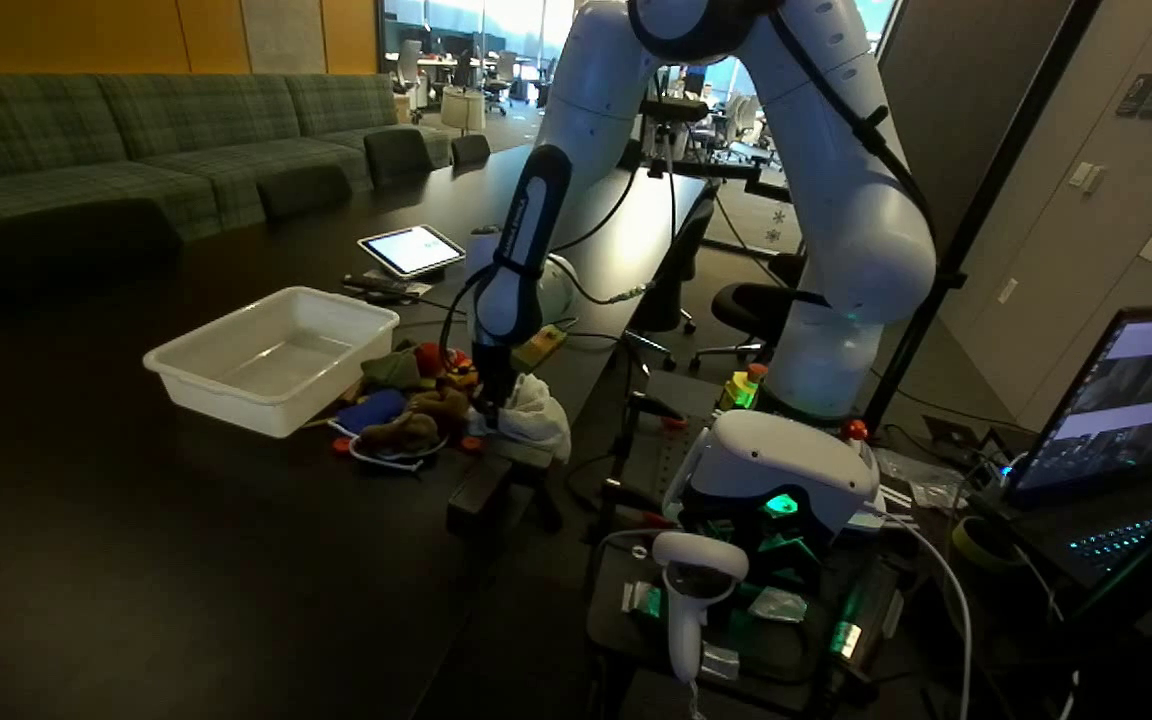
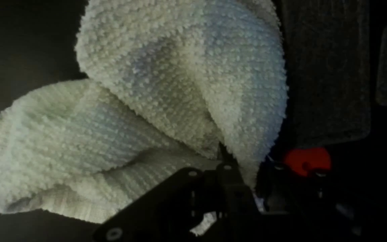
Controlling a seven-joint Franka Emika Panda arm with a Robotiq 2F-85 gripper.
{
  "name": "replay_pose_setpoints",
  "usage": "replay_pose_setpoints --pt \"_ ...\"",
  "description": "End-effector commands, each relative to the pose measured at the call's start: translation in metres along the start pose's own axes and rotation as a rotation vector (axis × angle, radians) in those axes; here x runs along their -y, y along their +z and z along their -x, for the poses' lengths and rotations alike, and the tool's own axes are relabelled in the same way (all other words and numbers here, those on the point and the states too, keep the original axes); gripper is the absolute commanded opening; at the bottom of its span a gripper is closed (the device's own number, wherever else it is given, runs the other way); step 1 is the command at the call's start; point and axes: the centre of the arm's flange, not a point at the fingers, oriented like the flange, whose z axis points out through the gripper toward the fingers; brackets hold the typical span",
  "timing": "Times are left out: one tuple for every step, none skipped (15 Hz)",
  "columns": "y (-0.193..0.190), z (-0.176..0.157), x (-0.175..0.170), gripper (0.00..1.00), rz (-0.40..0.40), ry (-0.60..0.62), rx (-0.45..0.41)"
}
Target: Pick up the towel, push the objects in front of the white storage box to the left, place the towel in the storage box
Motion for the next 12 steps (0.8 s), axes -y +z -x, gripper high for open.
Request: replay_pose_setpoints --pt "-0.008 0.003 0.048 0.08 0.032 0.122 0.004" --pt "-0.009 0.006 0.062 0.08 0.03 0.139 0.011" --pt "-0.011 0.009 0.076 0.08 0.027 0.15 0.018" --pt "-0.009 0.015 0.093 0.08 0.013 0.15 0.023" --pt "-0.011 0.02 0.109 0.08 0.001 0.145 0.028" --pt "-0.011 0.029 0.128 0.08 -0.021 0.128 0.026" --pt "-0.013 0.035 0.146 0.08 -0.044 0.109 0.025" --pt "-0.016 0.046 0.164 0.08 -0.065 0.087 0.015" --pt "-0.019 0.053 0.181 0.08 -0.084 0.071 0.012" --pt "-0.024 0.061 0.194 0.08 -0.105 0.059 0.008" --pt "-0.031 0.066 0.205 0.08 -0.123 0.049 0.004" --pt "-0.034 0.068 0.215 0.08 -0.139 0.045 -0.003"
